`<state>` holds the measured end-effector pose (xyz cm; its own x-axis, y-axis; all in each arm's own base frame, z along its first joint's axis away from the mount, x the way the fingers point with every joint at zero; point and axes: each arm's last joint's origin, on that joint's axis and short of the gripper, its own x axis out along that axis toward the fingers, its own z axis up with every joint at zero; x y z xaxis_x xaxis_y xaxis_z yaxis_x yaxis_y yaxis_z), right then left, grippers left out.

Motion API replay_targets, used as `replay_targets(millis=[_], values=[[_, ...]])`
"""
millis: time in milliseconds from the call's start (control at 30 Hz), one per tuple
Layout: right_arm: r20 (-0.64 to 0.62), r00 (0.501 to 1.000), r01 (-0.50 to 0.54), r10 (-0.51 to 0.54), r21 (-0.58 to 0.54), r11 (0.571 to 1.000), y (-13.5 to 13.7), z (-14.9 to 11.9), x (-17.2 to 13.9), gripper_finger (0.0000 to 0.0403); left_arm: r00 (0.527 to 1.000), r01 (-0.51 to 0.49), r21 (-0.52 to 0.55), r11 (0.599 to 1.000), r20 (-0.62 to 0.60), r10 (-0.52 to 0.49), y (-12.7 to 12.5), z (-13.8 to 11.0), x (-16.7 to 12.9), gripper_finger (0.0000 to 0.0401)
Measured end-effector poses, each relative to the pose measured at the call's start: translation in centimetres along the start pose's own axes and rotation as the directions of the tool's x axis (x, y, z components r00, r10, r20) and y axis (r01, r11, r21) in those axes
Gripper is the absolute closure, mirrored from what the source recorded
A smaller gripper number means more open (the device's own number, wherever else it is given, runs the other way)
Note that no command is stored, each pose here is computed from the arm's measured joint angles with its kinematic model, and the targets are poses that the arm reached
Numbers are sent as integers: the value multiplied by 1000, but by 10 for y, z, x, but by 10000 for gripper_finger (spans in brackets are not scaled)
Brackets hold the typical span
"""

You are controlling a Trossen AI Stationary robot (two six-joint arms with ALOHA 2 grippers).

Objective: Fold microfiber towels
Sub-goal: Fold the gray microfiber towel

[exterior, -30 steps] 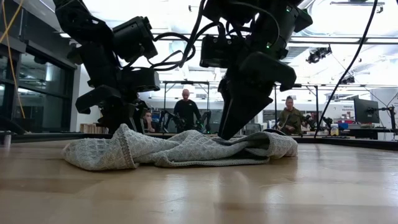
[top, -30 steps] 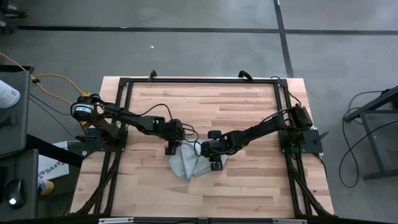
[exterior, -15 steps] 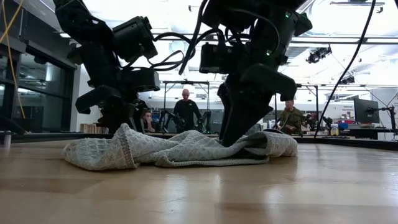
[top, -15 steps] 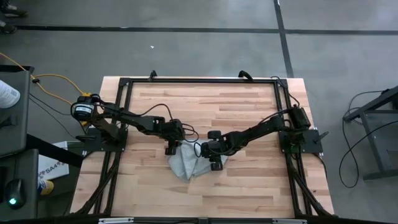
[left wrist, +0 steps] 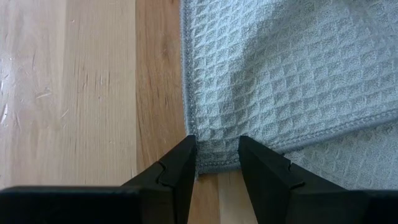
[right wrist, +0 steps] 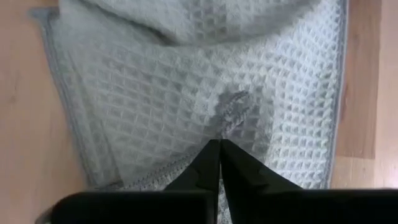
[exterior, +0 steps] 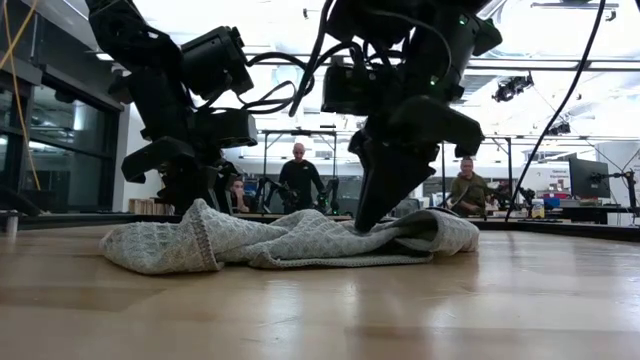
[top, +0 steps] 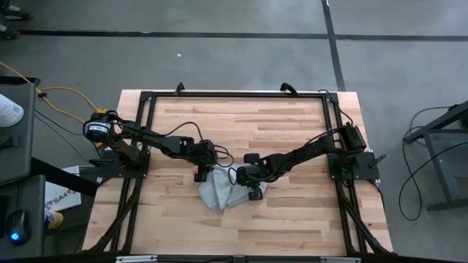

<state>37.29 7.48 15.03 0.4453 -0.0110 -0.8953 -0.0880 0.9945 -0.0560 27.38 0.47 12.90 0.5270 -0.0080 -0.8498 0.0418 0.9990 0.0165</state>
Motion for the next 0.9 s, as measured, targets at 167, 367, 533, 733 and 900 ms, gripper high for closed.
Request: replay_targets(millis=[167,367,533,733,900], values=[[0,1000,1,-1,-4,1000,0,0,0,400,1000,0,-5,1000,0,0,0,0,0,275],[32,999,25,-25,-1,1000,-1,3,-14,400,1000,0,-5,1000,0,0,0,0,0,275],[47,998,44,-44,2,999,-3,5,-29,400,1000,0,-5,1000,-1,0,0,0,0,275],[46,999,24,-24,4,1000,-2,5,-29,401,1000,1,-6,1000,-1,-1,0,0,0,281],[51,998,24,-24,8,1000,-2,5,-29,401,1000,0,-8,1000,-2,0,0,0,0,322]])
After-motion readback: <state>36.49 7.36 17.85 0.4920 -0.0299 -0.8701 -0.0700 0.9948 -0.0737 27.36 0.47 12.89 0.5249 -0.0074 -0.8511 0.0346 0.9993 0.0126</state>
